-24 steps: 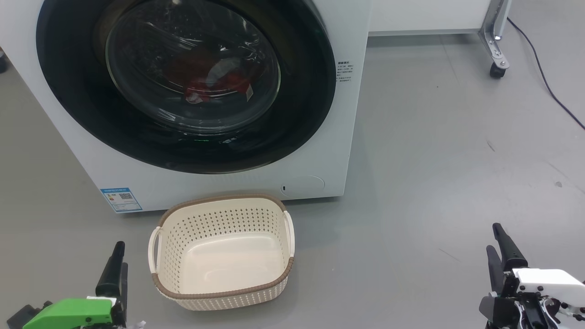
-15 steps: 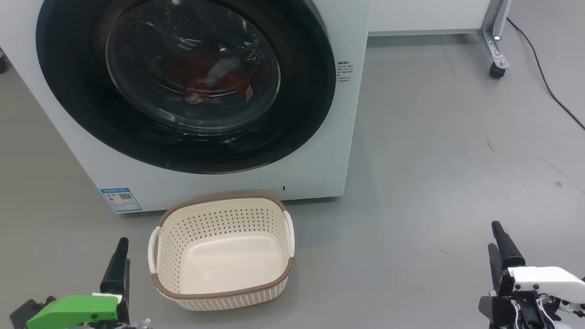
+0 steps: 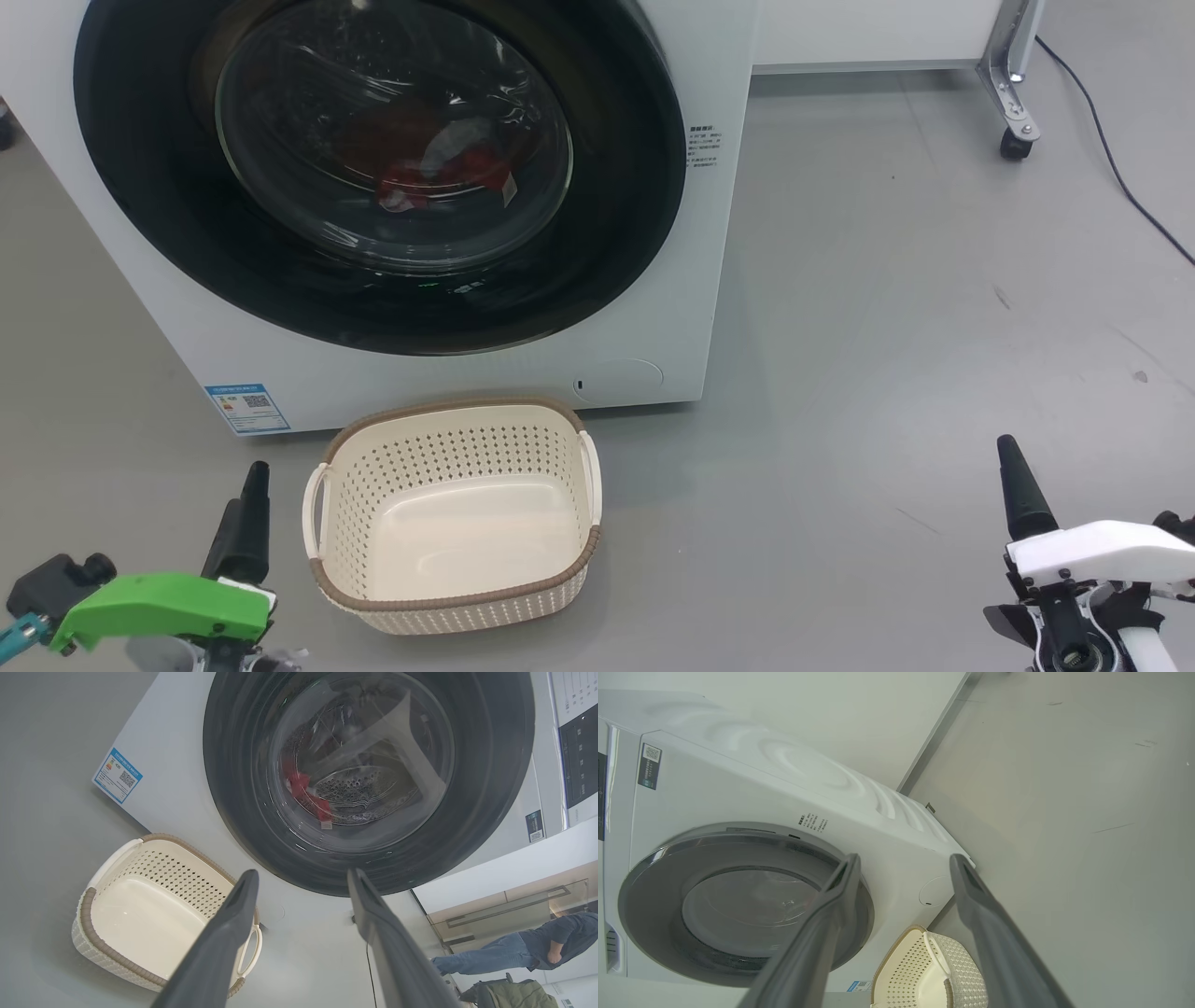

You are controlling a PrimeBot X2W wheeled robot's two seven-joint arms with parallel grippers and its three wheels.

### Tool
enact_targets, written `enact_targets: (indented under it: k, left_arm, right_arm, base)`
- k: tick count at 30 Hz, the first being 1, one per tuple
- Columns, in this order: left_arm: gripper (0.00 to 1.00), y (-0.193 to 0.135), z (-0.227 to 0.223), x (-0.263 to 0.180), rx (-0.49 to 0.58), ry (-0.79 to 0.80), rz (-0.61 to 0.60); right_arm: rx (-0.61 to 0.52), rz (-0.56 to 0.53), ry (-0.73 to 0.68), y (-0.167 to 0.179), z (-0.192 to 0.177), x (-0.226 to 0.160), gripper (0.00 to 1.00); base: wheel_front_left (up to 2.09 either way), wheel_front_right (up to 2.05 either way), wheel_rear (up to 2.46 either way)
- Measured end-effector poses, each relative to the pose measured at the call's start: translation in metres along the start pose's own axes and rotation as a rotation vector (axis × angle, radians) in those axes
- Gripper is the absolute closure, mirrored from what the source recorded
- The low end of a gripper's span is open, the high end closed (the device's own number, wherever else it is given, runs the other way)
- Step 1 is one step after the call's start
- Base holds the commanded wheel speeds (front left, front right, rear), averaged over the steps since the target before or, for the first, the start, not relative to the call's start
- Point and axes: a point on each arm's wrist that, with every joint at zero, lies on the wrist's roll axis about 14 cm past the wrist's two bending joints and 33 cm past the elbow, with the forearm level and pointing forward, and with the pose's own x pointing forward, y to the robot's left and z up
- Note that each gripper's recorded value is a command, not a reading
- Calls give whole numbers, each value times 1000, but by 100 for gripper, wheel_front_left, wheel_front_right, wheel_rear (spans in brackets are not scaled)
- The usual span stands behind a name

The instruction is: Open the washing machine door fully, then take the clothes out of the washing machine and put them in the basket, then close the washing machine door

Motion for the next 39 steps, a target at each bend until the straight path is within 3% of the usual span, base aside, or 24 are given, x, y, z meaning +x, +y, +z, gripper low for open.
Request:
enact_targets:
  k: [15, 39]
  left_arm:
    - [0, -10, -12, 3, 327, 33, -13]
    - [0, -13, -31, 1, 671, 37, -31]
  right_arm:
    - [-388, 13, 70, 7, -20, 2, 0]
    - [-772, 99, 72, 24, -44, 0, 0]
  base:
    - [0, 0, 0]
    - [0, 0, 0]
